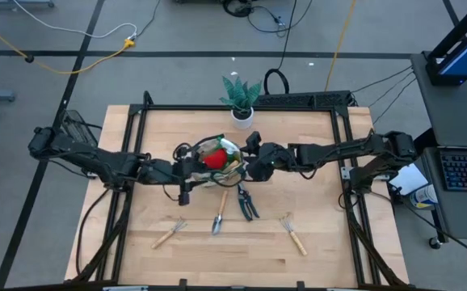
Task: Pick & Place Garden tools in Gardening bag
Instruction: Adjust the brown gardening bag
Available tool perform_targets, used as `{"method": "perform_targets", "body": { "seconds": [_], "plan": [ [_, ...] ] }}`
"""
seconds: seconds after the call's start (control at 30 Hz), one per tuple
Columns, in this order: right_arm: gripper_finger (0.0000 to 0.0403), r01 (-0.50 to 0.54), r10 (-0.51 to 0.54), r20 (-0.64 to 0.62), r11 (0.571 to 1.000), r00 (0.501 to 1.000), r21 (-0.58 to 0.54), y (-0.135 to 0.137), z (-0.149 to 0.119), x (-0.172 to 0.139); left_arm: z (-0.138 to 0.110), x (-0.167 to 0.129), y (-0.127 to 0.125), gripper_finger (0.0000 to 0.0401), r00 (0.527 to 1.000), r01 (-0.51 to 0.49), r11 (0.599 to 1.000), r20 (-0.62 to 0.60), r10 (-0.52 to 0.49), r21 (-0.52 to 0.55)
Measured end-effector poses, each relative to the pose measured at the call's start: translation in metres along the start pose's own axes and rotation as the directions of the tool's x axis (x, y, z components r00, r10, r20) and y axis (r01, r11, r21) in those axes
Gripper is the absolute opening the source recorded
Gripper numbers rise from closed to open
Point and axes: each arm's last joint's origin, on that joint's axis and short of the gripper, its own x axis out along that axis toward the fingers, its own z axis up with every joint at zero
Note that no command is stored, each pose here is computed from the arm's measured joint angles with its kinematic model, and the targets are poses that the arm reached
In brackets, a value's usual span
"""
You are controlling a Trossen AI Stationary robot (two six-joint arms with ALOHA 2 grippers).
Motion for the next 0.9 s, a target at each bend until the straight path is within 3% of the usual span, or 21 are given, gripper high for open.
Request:
{"method": "perform_targets", "body": {
  "seconds": [0.4, 0.63, 0.9],
  "plan": [
    [0.0178, -0.166, 0.161, 0.059, 0.981, 0.985, 0.096, 0.011, -0.002, 0.0, -0.008, -0.011, -0.011, 0.0159, 0.996, 0.044, 0.997, -0.076, -0.049, -0.066],
    [0.0171, -0.271, 0.26, 0.087, 0.945, 0.962, 0.182, 0.017, -0.004, -0.002, -0.014, -0.007, -0.019, 0.0159, 0.989, 0.084, 0.996, -0.118, -0.084, -0.004],
    [0.0169, -0.299, 0.284, 0.095, 0.92, 0.954, 0.253, 0.021, -0.001, -0.004, -0.025, 0.008, -0.028, 0.0159, 0.972, 0.131, 0.991, -0.201, -0.123, 0.029]
  ]
}}
